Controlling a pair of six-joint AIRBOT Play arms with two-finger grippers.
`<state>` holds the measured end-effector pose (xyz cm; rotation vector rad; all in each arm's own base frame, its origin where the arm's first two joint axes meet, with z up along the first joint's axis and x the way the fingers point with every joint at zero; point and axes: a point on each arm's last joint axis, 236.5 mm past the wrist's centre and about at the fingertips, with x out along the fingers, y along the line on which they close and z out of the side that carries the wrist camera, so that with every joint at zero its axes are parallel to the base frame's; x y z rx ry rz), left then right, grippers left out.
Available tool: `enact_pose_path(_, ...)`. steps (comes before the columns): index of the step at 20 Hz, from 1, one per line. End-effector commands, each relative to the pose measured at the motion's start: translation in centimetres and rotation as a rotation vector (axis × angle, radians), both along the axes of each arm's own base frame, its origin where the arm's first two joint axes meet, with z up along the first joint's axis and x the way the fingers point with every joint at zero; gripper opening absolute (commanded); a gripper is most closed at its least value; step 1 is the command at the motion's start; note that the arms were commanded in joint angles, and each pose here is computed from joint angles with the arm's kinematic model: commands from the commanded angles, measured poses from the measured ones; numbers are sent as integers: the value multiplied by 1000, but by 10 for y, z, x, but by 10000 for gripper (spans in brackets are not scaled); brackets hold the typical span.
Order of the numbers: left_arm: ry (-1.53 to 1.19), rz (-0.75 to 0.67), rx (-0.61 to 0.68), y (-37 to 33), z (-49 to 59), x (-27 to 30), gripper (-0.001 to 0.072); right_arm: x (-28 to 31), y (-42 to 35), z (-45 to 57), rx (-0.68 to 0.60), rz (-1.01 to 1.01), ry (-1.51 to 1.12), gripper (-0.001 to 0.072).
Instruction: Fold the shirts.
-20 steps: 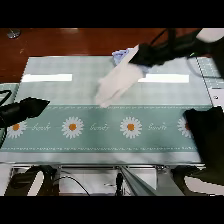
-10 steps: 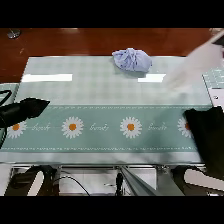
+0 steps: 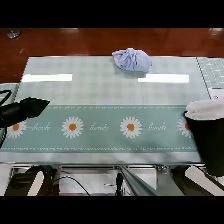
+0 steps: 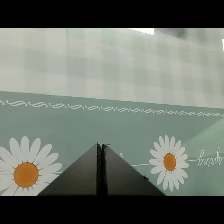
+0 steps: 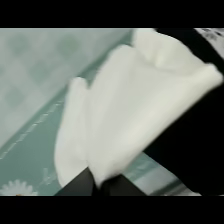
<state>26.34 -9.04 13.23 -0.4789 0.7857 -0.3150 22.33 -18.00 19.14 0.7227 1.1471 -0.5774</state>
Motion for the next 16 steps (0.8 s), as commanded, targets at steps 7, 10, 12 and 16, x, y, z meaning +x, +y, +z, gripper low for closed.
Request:
enact_pose_path(7, -39, 28, -1, 4, 6, 8, 51, -115, -29, -54, -46, -419, 182, 625)
enact_pose_path(10, -117, 86, -4, 16, 27, 35, 50, -22, -24, -29, -33, -265, -177, 300)
enact_pose_path(12, -126, 48, -7, 11, 51, 59, 50, 62, 8, 14, 29, -73, -504, 19)
enact_pose_path(16, -175, -211, -27, -49, 120, 111, 49, 175, 153, 58, 167, 411, -792, 18)
